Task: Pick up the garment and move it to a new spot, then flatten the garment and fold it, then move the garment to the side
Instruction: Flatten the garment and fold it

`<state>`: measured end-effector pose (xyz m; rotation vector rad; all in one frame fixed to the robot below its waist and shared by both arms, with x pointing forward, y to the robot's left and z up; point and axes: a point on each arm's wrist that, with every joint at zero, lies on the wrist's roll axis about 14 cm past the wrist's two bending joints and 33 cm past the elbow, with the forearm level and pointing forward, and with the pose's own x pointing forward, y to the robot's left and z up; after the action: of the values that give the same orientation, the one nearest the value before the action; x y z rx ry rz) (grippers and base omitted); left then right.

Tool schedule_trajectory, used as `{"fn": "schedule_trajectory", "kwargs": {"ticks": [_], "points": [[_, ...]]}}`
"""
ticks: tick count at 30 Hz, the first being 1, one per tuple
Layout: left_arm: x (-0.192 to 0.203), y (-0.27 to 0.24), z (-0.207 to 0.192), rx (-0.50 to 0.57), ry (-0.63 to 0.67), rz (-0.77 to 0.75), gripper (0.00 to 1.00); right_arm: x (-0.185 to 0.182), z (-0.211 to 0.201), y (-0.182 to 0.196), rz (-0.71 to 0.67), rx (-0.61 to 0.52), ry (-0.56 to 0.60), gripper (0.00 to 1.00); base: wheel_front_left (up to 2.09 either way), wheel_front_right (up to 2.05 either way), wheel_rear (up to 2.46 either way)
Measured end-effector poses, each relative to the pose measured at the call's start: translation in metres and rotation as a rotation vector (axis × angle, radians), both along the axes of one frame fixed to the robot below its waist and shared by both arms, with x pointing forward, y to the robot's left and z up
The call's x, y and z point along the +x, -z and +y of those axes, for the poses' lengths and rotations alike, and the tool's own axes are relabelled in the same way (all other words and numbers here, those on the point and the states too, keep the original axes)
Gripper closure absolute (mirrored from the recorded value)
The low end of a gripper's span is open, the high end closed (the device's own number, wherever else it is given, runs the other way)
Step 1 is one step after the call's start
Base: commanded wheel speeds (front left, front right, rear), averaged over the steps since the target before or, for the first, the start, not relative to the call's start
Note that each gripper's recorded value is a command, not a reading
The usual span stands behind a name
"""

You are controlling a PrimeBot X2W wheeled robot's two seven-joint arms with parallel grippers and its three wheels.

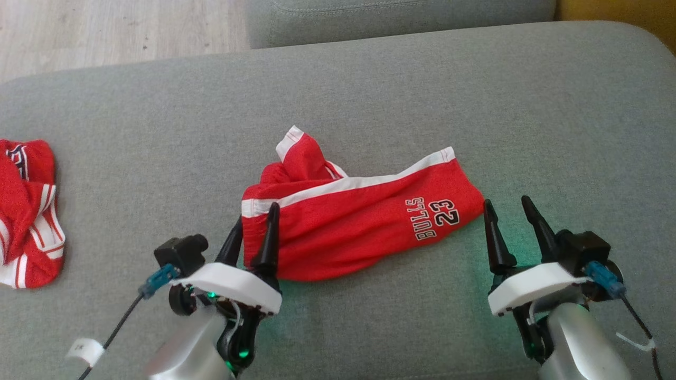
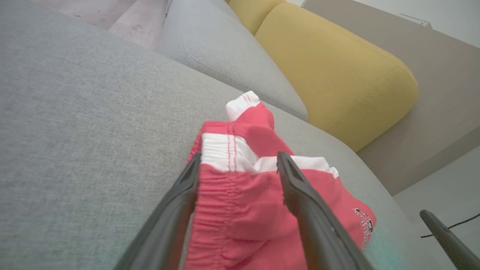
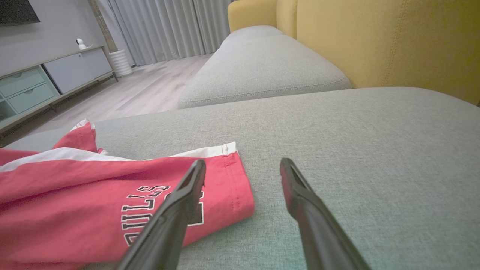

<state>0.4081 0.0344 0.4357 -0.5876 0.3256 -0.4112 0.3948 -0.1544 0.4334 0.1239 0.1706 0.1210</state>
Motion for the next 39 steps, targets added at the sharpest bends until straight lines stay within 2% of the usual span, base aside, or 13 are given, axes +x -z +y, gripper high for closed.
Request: {"fn": "schedule_trajectory", "kwargs": {"ticks": [1,3,5,7,8,9,11,19,28,39], "points": [[-0.001,-0.002,-0.002,-0.002,0.011,-0.004,0.03,0.0,0.001,0.0,-0.001,0.0,-0.002,0.0,0.0,0.0,0.0],[0.0,-0.008,-0.002,-0.022,0.009,-0.018,0.14,0.0,0.001,-0.001,-0.003,0.008,-0.001,0.0,0.0,0.0,0.0],[0.001,-0.012,-0.001,-0.025,0.01,-0.031,0.17,0.0,0.002,-0.001,-0.004,0.009,-0.002,0.0,0.0,0.0,0.0],[0.002,-0.014,-0.001,-0.027,0.01,-0.036,0.25,0.0,0.003,-0.002,-0.004,0.009,-0.005,0.0,0.0,0.0,0.0],[0.002,-0.016,-0.001,-0.029,0.012,-0.041,0.51,0.0,0.003,-0.002,-0.004,0.009,-0.006,0.0,0.0,0.0,0.0],[0.002,-0.018,-0.002,-0.034,0.013,-0.048,0.64,0.0,0.003,-0.001,-0.004,0.009,-0.007,0.0,0.0,0.0,0.0],[0.004,-0.024,-0.002,-0.045,0.011,-0.063,1.0,0.0,0.004,-0.001,-0.003,0.009,-0.008,0.0,0.0,0.0,0.0],[0.007,-0.022,0.0,-0.023,0.007,-0.078,1.0,0.006,0.002,0.008,0.028,0.027,0.004,0.0,0.0,0.0,0.0],[0.002,0.004,0.0,-0.006,0.004,-0.021,1.0,0.069,0.007,0.011,0.082,0.04,-0.004,0.0,0.0,0.0,0.0],[-0.002,0.023,0.001,0.0,0.001,0.03,1.0,0.091,0.024,0.045,0.245,-0.082,-0.104,0.0,0.0,0.0,0.0]]}}
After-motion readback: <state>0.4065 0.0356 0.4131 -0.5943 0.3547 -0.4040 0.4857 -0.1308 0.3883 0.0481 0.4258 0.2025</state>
